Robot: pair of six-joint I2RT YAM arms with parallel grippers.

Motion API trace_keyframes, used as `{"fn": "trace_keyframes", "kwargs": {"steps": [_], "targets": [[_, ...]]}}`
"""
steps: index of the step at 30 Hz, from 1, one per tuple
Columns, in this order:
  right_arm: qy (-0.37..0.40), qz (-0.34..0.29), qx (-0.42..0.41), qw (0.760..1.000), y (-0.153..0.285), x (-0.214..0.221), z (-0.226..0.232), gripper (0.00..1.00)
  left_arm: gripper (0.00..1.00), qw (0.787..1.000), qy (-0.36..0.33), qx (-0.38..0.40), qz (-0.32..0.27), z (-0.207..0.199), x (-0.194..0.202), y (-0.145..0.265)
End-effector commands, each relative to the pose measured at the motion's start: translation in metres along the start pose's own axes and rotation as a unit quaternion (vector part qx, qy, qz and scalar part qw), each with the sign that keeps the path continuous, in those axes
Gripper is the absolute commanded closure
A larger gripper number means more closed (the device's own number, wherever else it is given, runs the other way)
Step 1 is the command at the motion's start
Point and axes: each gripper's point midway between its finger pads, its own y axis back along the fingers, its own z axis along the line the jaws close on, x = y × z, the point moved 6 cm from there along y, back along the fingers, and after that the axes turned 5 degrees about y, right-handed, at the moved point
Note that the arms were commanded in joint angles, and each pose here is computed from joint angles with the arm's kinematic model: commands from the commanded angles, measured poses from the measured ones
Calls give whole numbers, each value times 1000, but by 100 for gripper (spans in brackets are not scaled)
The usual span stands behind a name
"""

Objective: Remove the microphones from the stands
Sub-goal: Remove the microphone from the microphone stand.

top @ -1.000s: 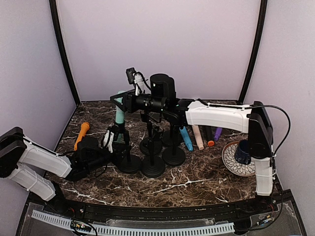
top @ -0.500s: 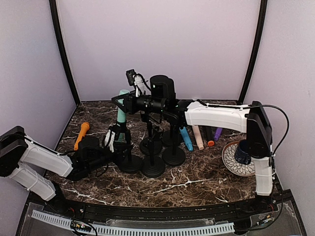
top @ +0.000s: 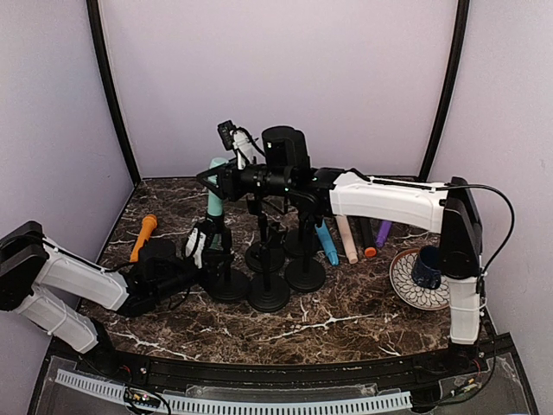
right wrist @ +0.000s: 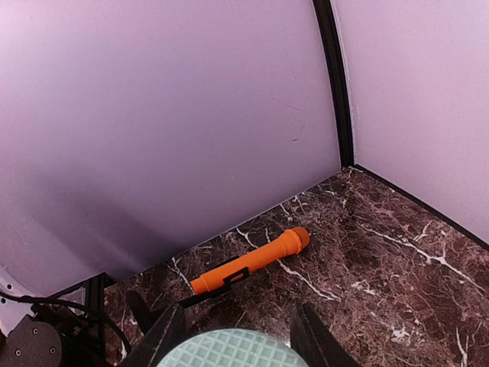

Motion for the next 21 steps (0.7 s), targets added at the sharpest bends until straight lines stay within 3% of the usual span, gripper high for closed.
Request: {"fn": "trace_keyframes", "kwargs": {"steps": [1,14,21], "targets": [[37,-60,14,997,28,-74,13,83,100,998,-46,-26,23,6,5,-3],[-8,-72,123,990,38,-90,-7,83,100,999,-4,-18,31,6,19,-8],[15,-77,13,997,42,-97,2,83,100,999,14,17,35,-1,24,-5]]}}
